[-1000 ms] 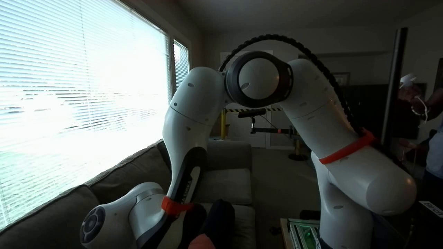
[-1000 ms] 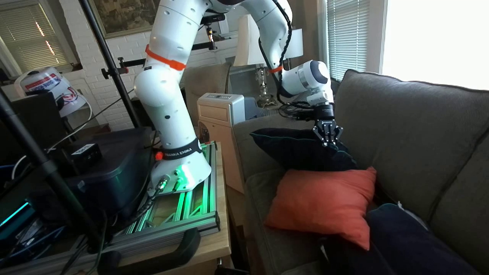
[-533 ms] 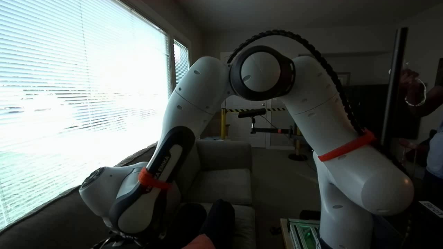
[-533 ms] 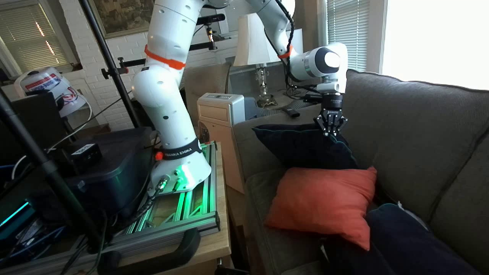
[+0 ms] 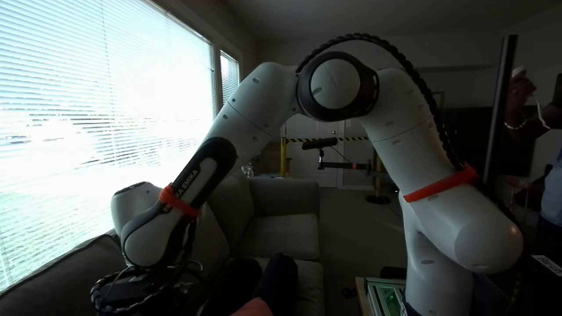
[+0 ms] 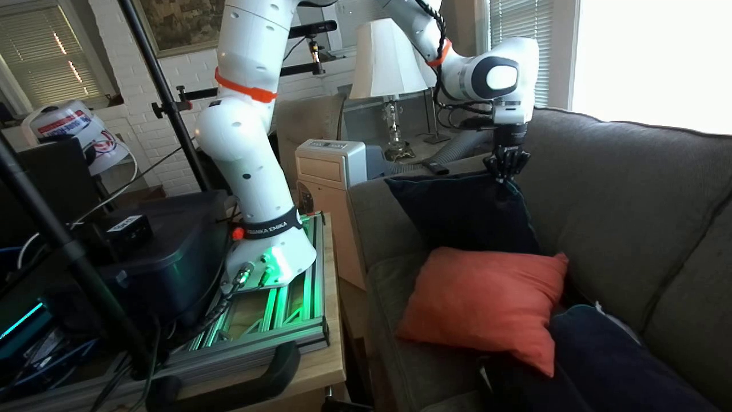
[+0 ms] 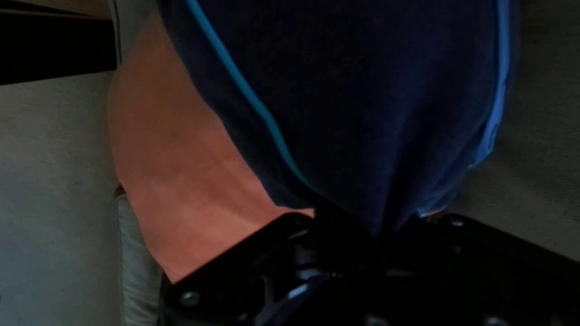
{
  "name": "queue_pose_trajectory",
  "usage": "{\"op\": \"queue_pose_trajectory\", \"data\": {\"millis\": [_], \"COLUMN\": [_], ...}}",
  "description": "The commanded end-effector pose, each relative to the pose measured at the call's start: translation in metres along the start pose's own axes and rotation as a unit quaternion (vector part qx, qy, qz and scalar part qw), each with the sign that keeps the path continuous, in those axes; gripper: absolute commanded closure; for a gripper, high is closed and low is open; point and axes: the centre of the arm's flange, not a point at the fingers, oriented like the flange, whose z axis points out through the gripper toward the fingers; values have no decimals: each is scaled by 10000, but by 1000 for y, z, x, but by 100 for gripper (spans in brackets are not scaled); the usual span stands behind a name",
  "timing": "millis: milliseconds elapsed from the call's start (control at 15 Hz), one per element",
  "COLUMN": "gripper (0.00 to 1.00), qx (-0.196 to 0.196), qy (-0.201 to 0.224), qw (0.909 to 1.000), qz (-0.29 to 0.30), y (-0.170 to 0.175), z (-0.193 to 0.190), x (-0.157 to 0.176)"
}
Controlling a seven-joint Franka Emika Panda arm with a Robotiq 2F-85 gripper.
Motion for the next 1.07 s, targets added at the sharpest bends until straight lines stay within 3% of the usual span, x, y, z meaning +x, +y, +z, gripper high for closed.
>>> {"op": "queue_pose_trajectory", "data": {"millis": [0,267,400,667,1000], "gripper": [98,98,98,98,98], "qx": [487,1040,1232,943,731], "qy": [-137,-83,-283,-871,-874], "qw": [9949,9782,9671,9722,9822], "qz": [-875,-1798,-2206,-1959,-1491], "y": [3,1,-4,-11,-8], "z": [-16,-31,-40,-60,-91], "x": [-3,1,2,7,25]}}
